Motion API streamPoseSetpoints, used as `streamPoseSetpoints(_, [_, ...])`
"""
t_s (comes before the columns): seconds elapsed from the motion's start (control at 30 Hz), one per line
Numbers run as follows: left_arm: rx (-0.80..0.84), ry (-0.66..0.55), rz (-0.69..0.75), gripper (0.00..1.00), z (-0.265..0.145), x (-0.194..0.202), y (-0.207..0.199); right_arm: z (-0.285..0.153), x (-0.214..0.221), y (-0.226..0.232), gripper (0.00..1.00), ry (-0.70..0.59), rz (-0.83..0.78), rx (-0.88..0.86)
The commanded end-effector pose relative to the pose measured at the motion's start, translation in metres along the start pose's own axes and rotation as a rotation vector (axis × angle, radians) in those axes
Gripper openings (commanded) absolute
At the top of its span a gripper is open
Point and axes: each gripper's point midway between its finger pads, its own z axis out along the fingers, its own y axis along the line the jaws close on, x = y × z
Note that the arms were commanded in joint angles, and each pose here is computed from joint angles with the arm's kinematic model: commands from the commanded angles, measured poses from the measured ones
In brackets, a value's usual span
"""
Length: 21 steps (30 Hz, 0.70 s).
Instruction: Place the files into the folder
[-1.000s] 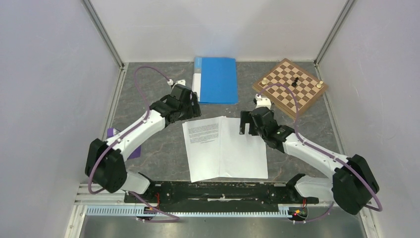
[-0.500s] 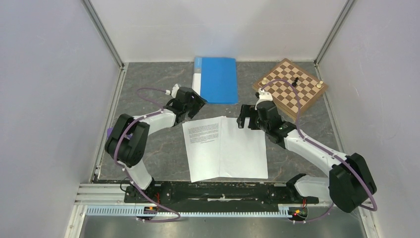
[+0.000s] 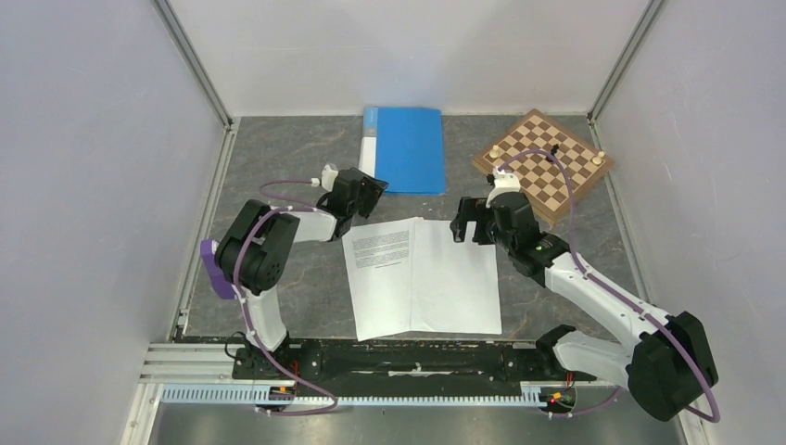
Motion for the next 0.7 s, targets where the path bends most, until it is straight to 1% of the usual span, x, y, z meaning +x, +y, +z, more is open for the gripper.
streamPoseSetpoints(0.0, [0.067,-0.076,-0.079,0.67,0.008,-0.018,-0.009,-0.004,-0.001,-0.003,0.99,-0.004,-0.029,-0.001])
streamPoseSetpoints(0.33, [0.112,-0.077,-0.118,0.63,0.019,-0.026,-0.007,-0.001,0.003,-0.007,0.99,0.011,-0.033,0.008])
streamPoseSetpoints(0.67, [0.108,-0.084,-0.162,0.6,0.032,-0.033,-0.003,0.001,0.006,-0.009,0.99,0.02,-0.038,0.015])
